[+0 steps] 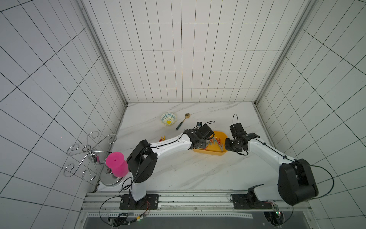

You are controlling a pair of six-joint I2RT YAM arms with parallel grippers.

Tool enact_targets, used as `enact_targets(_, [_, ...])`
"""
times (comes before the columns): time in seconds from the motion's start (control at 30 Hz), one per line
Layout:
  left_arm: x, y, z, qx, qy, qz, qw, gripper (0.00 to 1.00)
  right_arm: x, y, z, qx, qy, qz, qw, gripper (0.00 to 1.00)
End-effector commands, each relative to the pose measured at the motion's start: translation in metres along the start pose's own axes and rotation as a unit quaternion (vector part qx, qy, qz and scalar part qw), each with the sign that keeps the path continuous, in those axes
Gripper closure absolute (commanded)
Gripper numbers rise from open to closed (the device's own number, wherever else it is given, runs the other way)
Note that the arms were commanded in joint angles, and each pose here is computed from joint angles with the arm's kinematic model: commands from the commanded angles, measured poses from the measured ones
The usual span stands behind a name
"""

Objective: Put the clothespins into the storage box
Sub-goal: Move the storage box to the center of the board, then place the clothespin in the storage box.

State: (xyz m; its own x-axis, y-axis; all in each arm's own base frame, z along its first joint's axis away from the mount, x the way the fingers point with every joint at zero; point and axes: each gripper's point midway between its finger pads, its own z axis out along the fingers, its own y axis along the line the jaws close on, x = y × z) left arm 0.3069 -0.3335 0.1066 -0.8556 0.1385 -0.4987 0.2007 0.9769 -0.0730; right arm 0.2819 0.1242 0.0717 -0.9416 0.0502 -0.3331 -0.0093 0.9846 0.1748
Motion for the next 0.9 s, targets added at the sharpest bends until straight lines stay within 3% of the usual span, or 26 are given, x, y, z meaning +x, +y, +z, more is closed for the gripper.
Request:
enact_targets(0.0, [-0.002, 0.001, 0.005, -0.020, 0.005, 0.019, 1.000, 0.95, 0.007, 0.011, 0.001, -0.010, 0.002, -0.023, 1.000, 0.84])
enact_targets(0.37, [0.013, -0.017, 0.017, -0.011, 0.026, 0.028, 0.999, 0.95, 0.034, 0.056, -0.007, -0.057, 0.002, -0.063, 0.996, 0.84])
enact_targets(0.47, [0.015, -0.022, 0.022, -0.005, 0.032, 0.025, 0.999, 0.95, 0.038, 0.066, -0.013, -0.080, 0.002, -0.060, 0.995, 0.75])
enact_targets(0.53, [0.015, -0.028, 0.024, 0.003, 0.032, 0.021, 0.999, 0.95, 0.035, 0.060, -0.023, -0.069, -0.014, -0.052, 0.996, 0.63])
enact_targets(0.63, [0.015, -0.041, 0.026, 0.022, 0.036, 0.021, 0.999, 0.95, 0.028, 0.046, -0.043, -0.063, -0.047, -0.034, 0.996, 0.53])
enact_targets(0.87, [0.020, -0.072, 0.034, 0.036, 0.037, 0.045, 0.998, 0.95, 0.015, -0.001, -0.080, -0.032, -0.097, 0.017, 0.995, 0.46])
